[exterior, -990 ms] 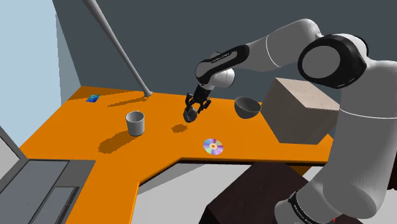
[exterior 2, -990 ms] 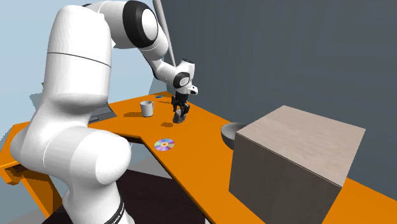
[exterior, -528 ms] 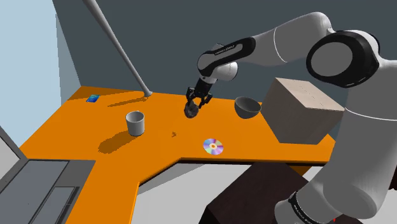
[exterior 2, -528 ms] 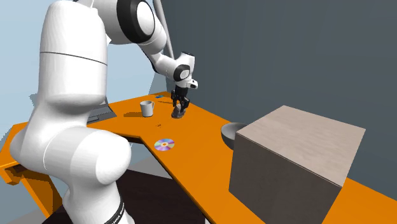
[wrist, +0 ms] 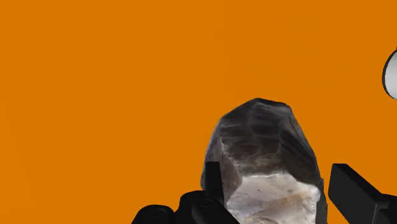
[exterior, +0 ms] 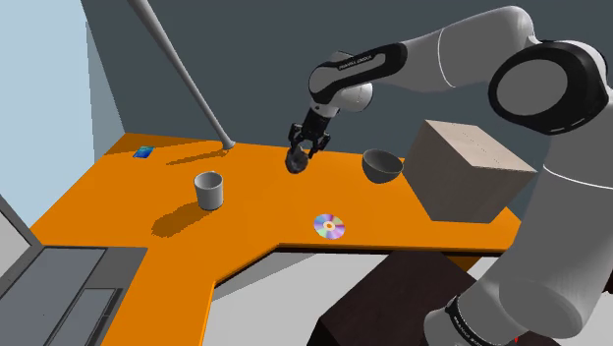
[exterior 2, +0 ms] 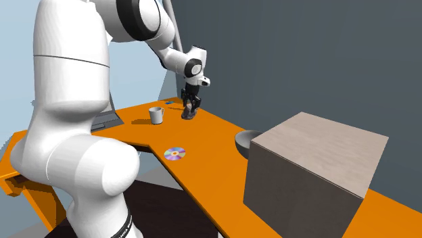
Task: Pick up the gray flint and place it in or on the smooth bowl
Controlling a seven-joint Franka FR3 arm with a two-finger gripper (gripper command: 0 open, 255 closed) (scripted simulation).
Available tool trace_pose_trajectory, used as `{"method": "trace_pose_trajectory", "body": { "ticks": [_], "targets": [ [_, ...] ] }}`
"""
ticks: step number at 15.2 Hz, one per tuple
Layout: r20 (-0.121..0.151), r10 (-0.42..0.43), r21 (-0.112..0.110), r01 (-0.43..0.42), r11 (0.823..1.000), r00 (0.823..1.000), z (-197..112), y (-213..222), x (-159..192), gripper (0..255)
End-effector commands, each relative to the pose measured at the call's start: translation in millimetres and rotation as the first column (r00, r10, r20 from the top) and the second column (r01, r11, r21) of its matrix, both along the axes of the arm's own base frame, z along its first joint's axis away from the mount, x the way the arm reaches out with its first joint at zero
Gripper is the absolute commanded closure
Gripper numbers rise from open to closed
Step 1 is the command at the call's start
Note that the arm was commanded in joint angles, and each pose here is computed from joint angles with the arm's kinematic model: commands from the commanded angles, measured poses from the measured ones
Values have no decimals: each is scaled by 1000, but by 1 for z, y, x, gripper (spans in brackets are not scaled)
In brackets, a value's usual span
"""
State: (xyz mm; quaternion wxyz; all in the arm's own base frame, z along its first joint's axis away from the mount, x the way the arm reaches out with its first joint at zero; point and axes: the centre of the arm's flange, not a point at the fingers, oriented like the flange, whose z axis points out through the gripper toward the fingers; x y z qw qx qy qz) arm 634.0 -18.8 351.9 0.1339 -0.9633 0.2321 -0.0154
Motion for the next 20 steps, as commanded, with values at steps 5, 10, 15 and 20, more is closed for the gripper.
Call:
{"method": "trace_pose_trajectory", "body": {
  "ticks": [5, 10, 15, 20],
  "targets": [
    [0, 0, 0, 0, 1000, 1000, 31, 0, 0, 255],
    [0, 0, 0, 0, 1000, 1000, 58, 0, 0, 255],
    [0, 0, 0, 0, 1000, 1000, 66, -38, -13, 255],
    [0, 0, 0, 0, 1000, 1000, 70, -100, -34, 255]
  ]
}}
